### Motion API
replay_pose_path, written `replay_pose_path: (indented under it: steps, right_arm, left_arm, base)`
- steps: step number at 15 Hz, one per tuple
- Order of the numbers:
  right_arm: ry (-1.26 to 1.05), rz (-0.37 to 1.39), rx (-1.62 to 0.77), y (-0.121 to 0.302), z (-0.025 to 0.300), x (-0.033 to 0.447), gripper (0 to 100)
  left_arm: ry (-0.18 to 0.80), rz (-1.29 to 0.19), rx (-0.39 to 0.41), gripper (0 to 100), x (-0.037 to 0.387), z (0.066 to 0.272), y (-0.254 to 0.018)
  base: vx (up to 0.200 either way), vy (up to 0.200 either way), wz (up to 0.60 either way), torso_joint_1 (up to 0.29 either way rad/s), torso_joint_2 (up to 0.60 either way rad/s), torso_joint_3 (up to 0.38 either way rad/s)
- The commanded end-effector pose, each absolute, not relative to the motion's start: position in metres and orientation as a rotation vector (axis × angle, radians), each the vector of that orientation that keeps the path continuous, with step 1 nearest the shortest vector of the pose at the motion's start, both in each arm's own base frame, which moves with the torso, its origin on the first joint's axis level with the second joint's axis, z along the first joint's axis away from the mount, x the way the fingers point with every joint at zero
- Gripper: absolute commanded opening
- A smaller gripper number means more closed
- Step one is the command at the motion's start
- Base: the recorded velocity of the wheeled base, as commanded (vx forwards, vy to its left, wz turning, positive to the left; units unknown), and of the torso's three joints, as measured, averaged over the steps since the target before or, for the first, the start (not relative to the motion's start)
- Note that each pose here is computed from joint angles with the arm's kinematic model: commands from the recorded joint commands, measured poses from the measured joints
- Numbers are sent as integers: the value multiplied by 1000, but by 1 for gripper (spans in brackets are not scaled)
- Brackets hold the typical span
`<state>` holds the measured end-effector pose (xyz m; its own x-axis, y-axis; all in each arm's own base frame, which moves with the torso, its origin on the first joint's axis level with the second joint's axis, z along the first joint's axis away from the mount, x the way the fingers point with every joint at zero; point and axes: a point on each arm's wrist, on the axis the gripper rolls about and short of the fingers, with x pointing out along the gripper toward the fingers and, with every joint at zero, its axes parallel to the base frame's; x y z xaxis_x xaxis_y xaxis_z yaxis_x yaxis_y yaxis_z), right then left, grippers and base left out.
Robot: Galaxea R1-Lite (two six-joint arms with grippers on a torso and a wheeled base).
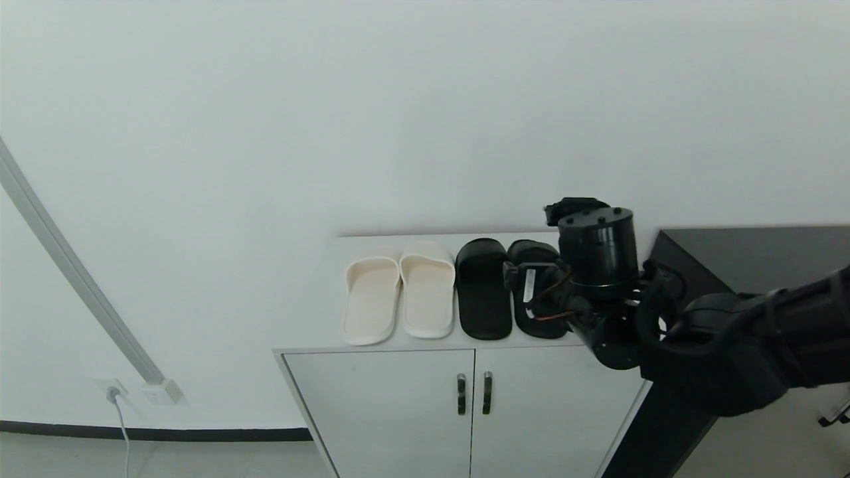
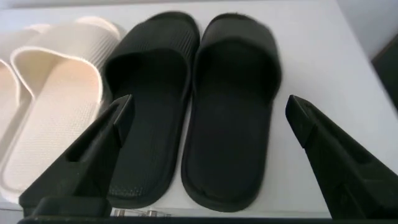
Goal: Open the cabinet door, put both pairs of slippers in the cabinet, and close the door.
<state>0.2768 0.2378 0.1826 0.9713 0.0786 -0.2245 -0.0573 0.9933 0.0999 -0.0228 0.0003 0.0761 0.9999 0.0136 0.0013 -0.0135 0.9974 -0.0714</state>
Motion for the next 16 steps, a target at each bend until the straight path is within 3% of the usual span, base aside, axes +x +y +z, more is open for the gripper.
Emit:
replay_pose_path:
  steps: [1, 16]
  right_arm:
    - [262, 58, 63, 256, 154, 295, 100]
    - [203, -30, 52, 271, 124, 385, 100]
  left_arm:
    - [-2, 14, -71, 0, -23, 76, 0]
    - [-2, 14, -72, 0, -23, 76, 0]
  base:
    - [0, 0, 0, 0, 0, 0]
    - [0, 0, 0, 0, 0, 0]
